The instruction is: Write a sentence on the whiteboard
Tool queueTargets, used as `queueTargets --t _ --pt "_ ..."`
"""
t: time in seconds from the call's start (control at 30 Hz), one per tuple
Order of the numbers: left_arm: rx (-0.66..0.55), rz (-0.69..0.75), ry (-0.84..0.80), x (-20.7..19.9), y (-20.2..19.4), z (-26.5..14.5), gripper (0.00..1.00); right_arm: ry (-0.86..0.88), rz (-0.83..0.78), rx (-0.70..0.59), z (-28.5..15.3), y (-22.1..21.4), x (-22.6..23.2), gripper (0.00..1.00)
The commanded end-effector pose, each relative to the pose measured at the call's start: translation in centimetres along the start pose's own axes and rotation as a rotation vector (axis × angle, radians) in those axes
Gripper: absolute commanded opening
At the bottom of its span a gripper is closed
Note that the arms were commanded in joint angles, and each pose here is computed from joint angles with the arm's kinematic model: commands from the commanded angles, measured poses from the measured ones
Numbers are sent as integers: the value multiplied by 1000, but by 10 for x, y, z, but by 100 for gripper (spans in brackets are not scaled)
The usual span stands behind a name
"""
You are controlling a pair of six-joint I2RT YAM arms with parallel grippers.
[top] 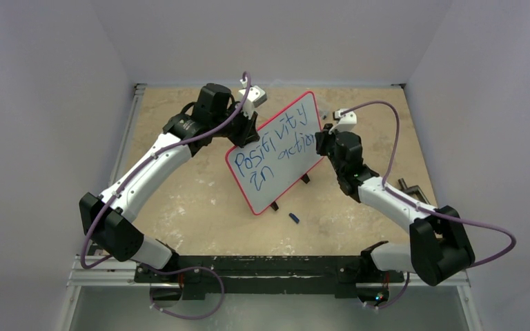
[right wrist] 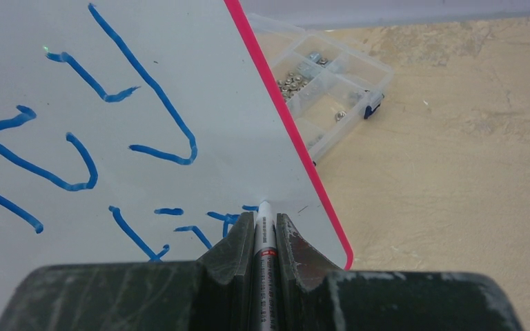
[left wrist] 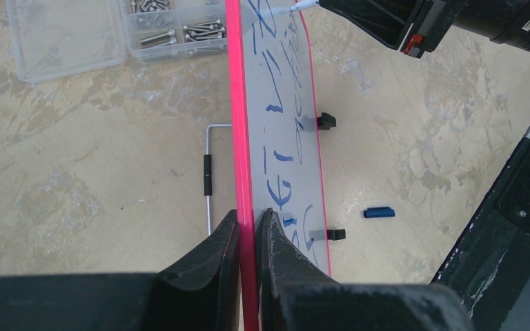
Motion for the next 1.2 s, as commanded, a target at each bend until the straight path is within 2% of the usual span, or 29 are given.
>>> queueTargets --t 0.0,0.8,1.17 --pt "107 102 -30 -6 -22 3 0 54 22 -76 5 27 17 0" --pt "111 104 -23 -5 -23 3 0 -31 -12 -84 19 33 8 0" --pt "114 106 -23 -5 -23 3 0 -11 3 -28 17 16 4 0"
Point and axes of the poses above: each gripper's point midway between its finger pads, its own z axis out along the fingers, its own x axis along the line the jaws close on, y = z × x, the point moved 7 cm from there along -z, back along the fingers, and after that the axes turned 10 degrees about z, right-handed, at the moved point
